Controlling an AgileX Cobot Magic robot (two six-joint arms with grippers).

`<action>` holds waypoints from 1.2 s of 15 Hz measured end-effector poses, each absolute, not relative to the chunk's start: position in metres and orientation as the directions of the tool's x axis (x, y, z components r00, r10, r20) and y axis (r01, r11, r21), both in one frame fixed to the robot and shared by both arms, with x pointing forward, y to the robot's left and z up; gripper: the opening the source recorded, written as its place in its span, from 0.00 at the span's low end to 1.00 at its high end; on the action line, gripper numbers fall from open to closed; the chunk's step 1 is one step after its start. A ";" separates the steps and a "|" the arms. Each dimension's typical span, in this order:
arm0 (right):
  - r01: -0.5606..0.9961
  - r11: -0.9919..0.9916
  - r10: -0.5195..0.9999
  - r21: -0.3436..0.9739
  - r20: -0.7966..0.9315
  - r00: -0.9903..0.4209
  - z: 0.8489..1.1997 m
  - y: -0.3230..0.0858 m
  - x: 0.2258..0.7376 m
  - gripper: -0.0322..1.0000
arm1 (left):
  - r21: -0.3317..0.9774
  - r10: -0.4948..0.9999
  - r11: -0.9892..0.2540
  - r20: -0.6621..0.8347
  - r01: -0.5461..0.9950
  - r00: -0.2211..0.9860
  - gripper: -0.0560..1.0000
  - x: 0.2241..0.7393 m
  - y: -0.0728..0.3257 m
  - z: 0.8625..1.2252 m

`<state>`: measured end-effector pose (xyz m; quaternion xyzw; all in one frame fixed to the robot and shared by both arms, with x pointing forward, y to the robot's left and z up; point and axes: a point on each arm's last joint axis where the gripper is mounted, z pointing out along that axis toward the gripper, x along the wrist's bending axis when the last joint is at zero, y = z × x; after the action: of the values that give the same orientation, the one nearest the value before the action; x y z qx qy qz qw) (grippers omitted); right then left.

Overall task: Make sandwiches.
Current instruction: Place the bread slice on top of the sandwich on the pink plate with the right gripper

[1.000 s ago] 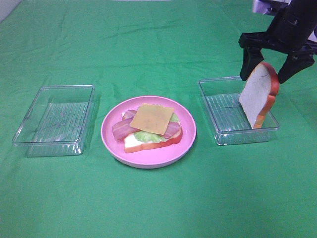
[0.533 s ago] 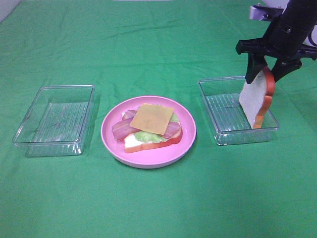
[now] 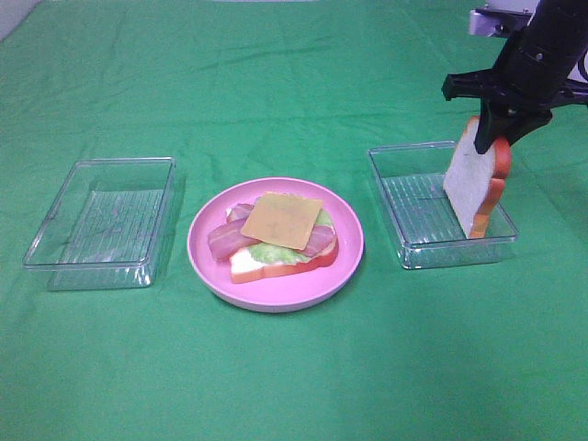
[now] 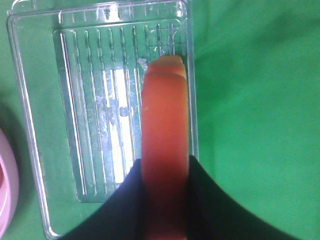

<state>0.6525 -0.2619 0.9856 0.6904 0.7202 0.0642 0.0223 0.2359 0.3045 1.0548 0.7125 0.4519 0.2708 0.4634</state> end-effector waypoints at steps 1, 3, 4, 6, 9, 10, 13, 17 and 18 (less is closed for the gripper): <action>0.992 0.038 0.997 0.124 0.057 -0.046 0.986 -0.262 0.652 0.19 | 0.905 0.895 -0.162 -0.033 0.393 0.445 0.70 0.236 0.305 1.055; 0.987 0.035 0.997 0.157 0.067 -0.046 1.008 -0.262 0.645 0.19 | 0.905 0.895 -0.162 -0.033 0.393 0.445 0.70 0.236 0.305 1.055; 0.980 0.032 0.996 0.195 0.076 -0.047 1.024 -0.261 0.640 0.19 | 0.905 0.895 -0.162 -0.033 0.393 0.445 0.70 0.236 0.305 1.055; 0.971 0.017 0.993 0.240 0.107 -0.044 1.045 -0.260 0.633 0.19 | 0.905 0.895 -0.162 -0.033 0.393 0.445 0.70 0.236 0.305 1.055; 0.965 -0.018 0.971 0.263 0.236 -0.046 1.069 -0.250 0.621 0.19 | 0.905 0.895 -0.162 -0.033 0.393 0.445 0.70 0.236 0.305 1.055; 0.964 -0.016 0.963 0.265 0.265 -0.057 1.071 -0.247 0.620 0.19 | 0.905 0.895 -0.162 -0.033 0.393 0.445 0.70 0.236 0.305 1.055; 0.976 -0.006 0.834 0.217 0.540 -0.115 1.058 -0.222 0.610 0.19 | 0.905 0.895 -0.162 -0.033 0.393 0.445 0.70 0.236 0.305 1.055; 0.986 -0.076 0.654 0.150 0.754 -0.064 1.018 -0.205 0.594 0.19 | 0.905 0.895 -0.162 -0.033 0.393 0.445 0.70 0.236 0.305 1.055; 0.983 -0.106 0.610 0.148 0.791 -0.053 1.008 -0.202 0.590 0.19 | 0.905 0.895 -0.162 -0.033 0.393 0.445 0.70 0.236 0.305 1.055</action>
<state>0.5895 -0.2024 1.0079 0.6417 0.6208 0.3758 -0.2483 0.2359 0.3045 1.0548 0.7125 0.4519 0.2708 0.4634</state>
